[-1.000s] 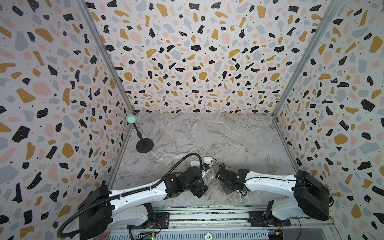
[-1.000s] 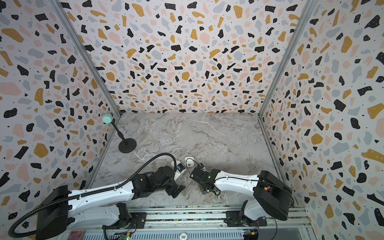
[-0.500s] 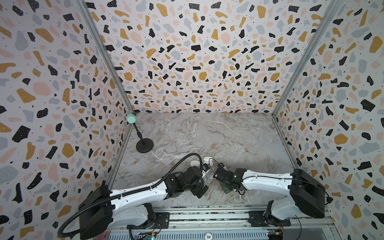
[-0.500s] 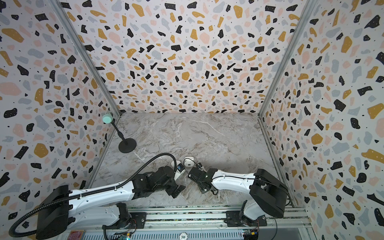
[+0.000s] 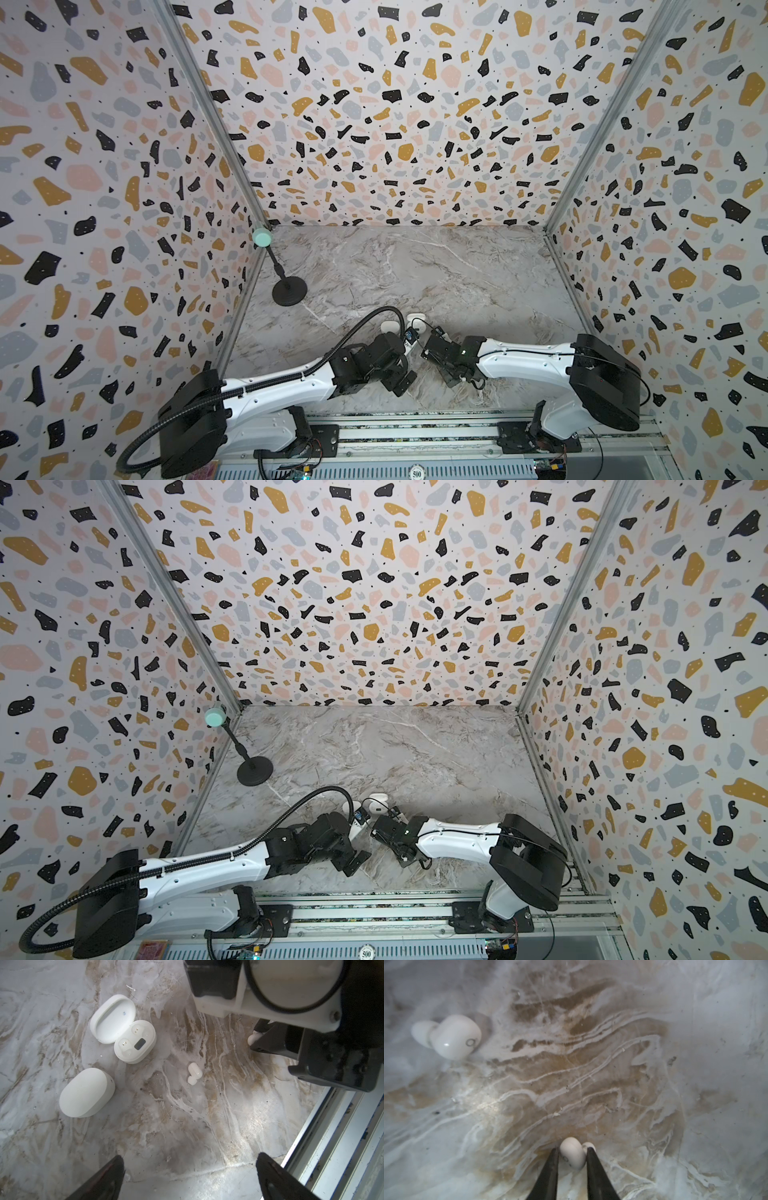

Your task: Insert the wireless bluetooth earbuds into the charging case

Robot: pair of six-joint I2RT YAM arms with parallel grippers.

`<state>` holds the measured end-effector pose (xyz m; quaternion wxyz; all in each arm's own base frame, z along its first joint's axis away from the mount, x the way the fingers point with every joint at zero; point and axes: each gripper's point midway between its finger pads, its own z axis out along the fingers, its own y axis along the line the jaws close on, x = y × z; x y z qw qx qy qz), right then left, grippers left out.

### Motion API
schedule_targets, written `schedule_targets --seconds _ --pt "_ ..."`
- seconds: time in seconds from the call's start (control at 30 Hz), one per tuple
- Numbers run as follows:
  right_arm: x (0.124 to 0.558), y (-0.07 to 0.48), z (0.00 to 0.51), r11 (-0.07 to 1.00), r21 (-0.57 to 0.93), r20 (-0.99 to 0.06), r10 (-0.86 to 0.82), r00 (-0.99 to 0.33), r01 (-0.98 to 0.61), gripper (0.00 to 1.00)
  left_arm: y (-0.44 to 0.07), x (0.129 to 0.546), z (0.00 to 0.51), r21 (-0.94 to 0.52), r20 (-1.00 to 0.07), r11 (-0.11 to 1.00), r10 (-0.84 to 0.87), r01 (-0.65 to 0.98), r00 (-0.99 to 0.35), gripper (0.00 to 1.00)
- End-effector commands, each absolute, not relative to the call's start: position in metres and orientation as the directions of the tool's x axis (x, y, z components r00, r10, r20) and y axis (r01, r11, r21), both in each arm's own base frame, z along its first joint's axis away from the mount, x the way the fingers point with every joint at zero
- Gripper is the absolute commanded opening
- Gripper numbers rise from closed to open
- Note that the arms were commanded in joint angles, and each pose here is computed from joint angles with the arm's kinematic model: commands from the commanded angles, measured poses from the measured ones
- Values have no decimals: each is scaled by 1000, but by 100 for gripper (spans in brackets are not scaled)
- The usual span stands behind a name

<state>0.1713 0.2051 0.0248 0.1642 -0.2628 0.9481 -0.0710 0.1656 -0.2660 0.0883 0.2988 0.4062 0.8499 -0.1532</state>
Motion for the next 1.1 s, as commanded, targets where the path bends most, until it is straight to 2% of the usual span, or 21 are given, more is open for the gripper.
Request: schedule_targets --seconds 0.0,0.2,0.53,0.7,0.8,1.07 --pt "175 205 32 837 -259 -270 -543 -795 -483 26 -273 168 98 -13 -649 616 594 787 -476 100" --pt "176 206 32 831 -271 -267 -550 -791 -486 25 -273 168 97 -12 -646 616 596 787 -477 100" --pt "176 205 33 829 -276 -268 -552 -790 -486 17 -273 169 99 -9 -650 618 594 786 -475 100" --pt "175 204 32 829 -280 -260 -551 -793 -484 17 -272 170 101 -5 -654 622 590 783 -473 100" --pt "175 204 30 826 -286 -252 -553 -794 -485 22 -272 170 101 -6 -656 623 588 782 -473 100" --pt "176 202 28 822 -304 -240 -556 -796 -483 24 -272 169 101 -5 -656 622 589 783 -472 100"
